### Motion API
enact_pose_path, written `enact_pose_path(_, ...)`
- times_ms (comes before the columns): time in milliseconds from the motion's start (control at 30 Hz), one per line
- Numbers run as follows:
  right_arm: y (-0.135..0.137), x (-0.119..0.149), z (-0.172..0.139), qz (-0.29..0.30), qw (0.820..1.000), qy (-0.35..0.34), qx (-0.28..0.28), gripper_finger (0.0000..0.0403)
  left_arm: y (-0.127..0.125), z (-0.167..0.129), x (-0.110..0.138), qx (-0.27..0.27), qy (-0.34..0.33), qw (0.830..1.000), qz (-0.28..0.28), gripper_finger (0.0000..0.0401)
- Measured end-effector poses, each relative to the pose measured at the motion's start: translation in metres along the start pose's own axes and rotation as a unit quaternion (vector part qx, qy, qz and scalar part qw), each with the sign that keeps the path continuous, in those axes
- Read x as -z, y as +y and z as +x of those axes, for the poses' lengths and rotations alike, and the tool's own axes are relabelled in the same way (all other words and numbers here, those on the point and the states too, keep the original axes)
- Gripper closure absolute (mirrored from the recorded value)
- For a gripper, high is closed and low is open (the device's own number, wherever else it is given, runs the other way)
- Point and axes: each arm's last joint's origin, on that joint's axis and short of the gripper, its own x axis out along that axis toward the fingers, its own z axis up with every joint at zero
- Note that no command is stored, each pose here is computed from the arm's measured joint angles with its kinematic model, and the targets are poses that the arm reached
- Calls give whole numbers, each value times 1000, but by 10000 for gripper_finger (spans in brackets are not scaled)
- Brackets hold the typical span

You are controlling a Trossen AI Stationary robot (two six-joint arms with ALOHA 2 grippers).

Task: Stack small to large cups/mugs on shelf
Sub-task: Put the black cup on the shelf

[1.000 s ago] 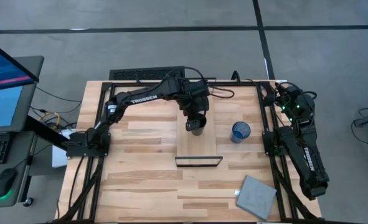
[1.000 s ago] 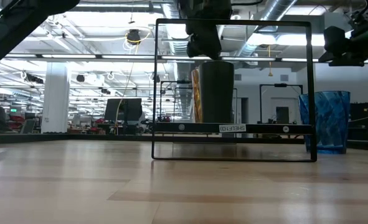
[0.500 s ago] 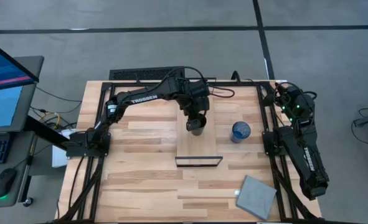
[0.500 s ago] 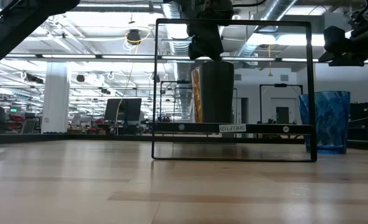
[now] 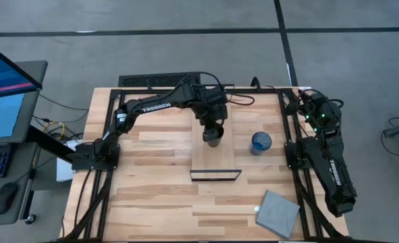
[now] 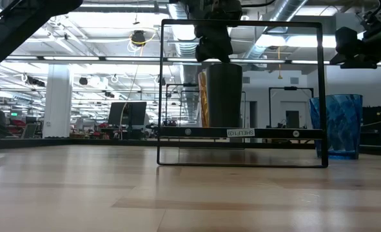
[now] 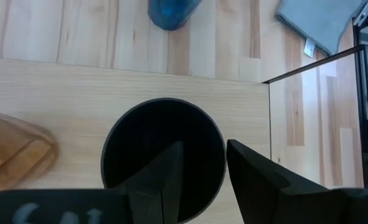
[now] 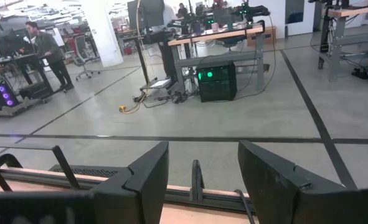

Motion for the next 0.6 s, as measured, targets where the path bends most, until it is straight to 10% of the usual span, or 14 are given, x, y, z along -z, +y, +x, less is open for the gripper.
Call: enact_pose_path(600,0,0,0,0,1000,0,0,189,1,0,0,3,0,1000,2,286)
